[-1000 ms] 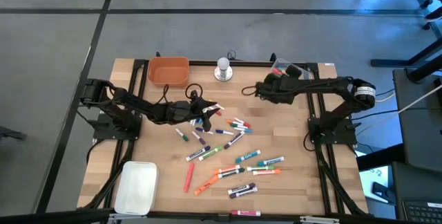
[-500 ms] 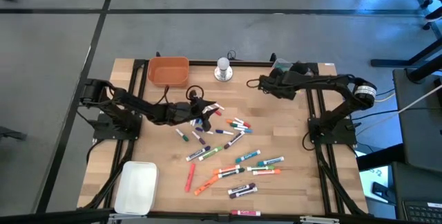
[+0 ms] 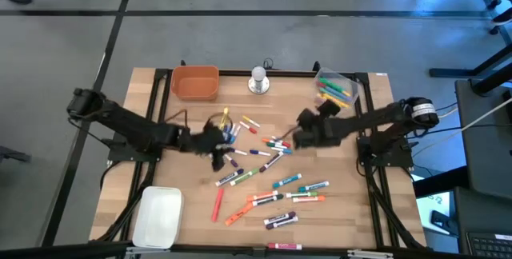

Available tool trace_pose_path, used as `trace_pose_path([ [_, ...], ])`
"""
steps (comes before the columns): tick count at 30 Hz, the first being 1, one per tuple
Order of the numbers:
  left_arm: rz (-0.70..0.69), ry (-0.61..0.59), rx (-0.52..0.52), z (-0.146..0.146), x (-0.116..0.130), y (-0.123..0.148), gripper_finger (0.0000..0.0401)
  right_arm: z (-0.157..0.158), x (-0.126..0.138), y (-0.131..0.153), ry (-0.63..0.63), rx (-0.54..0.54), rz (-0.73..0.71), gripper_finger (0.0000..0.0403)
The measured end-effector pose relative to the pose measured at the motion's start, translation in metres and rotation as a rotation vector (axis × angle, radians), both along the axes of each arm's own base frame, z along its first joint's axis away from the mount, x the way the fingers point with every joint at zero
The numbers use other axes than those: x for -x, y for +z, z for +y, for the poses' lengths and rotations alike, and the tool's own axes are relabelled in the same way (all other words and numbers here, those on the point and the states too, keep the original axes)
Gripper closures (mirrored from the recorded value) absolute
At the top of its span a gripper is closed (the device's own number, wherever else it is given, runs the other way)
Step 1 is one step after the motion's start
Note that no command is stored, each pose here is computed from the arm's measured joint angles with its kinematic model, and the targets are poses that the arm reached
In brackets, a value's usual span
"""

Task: Pick & Place Markers
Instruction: Put the large pink highlighter pen into the transparent bin

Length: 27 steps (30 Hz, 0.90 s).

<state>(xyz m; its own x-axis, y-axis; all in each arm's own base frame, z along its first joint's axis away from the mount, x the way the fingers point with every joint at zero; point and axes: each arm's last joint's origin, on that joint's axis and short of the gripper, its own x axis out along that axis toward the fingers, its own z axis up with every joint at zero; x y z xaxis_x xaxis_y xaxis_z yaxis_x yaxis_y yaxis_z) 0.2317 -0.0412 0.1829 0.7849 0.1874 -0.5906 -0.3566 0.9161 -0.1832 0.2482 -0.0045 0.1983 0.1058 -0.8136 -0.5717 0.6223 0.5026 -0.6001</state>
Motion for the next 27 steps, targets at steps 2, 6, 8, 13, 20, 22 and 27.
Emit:
trace_pose_path([
  [2, 0.058, -0.005, 0.072, -0.016, 0.006, -0.006, 0.0286, 0.015, -0.003, 0.001, 0.053, 0.013, -0.049, 0.0156],
  [6, 0.098, -0.101, 0.198, -0.052, 0.006, 0.004, 0.0298, 0.03, -0.007, 0.001, 0.108, -0.01, -0.115, 0.0161],
  [8, 0.155, -0.191, 0.191, -0.071, 0.006, 0.009, 0.03, 0.034, -0.008, 0.001, 0.124, -0.054, -0.124, 0.0161],
  [13, 0.332, -0.603, -0.117, -0.116, 0.006, 0.011, 0.03, 0.04, -0.008, -0.001, 0.149, -0.115, -0.118, 0.0161],
  [20, 0.506, -0.941, -0.374, -0.147, -0.013, -0.002, 0.028, 0.045, -0.007, -0.002, 0.174, -0.168, -0.107, 0.0161],
  [22, 0.575, -1.023, -0.435, -0.151, -0.021, -0.003, 0.027, 0.045, -0.007, -0.002, 0.175, -0.17, -0.103, 0.0161],
  [27, 0.7, -1.174, -0.612, -0.157, -0.041, -0.007, 0.0245, 0.045, -0.007, -0.002, 0.19, -0.164, -0.086, 0.0161],
])
